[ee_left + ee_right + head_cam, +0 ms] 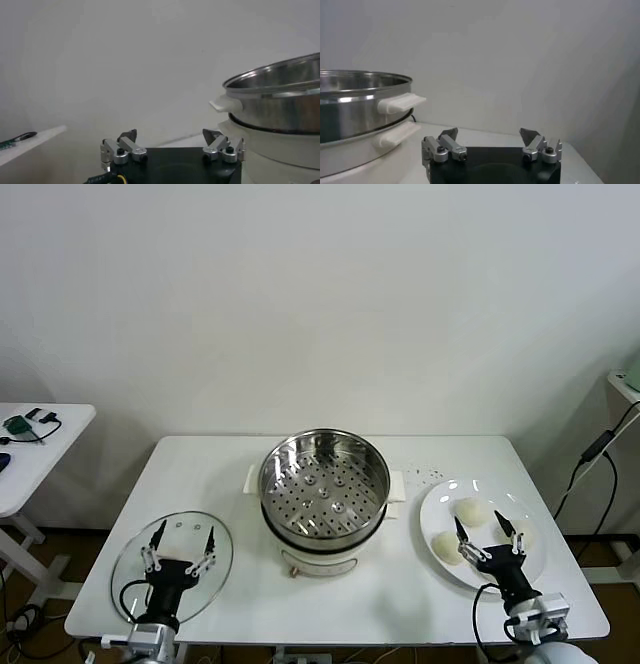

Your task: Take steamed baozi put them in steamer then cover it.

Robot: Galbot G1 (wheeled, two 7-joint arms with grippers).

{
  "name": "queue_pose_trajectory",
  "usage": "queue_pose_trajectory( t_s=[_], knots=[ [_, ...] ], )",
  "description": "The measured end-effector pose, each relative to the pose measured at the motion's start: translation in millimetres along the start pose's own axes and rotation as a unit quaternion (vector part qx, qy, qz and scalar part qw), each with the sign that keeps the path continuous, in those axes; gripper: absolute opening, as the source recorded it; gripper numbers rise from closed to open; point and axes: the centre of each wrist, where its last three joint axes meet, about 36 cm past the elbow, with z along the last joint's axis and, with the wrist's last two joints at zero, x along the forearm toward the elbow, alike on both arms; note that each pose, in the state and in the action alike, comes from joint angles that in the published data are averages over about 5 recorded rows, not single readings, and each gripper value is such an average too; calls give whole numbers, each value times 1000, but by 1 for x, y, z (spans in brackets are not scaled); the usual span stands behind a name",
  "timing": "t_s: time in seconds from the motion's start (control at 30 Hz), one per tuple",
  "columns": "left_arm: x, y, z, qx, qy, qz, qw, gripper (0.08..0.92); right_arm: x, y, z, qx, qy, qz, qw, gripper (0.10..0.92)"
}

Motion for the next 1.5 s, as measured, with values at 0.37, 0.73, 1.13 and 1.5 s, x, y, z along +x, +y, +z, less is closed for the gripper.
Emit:
queue_pose_trajectory(
  t_s=[0.37, 0.73, 1.13, 1.5],
  knots=[
    [2, 2, -3, -9, -1, -1, 1000, 823, -59, -86, -45, 191, 101, -182, 959, 823],
    [5, 3, -7, -10, -4, -4, 1000, 823, -127, -158, -108, 363, 234, -307, 848, 823],
    [2, 4, -10, -14, 1, 0, 1000, 823, -204, -178, -136, 434, 327, -354, 761, 823],
    [1, 9, -12, -20, 12, -15, 1000, 823, -264, -156, -133, 461, 373, -387, 706, 823]
  ],
)
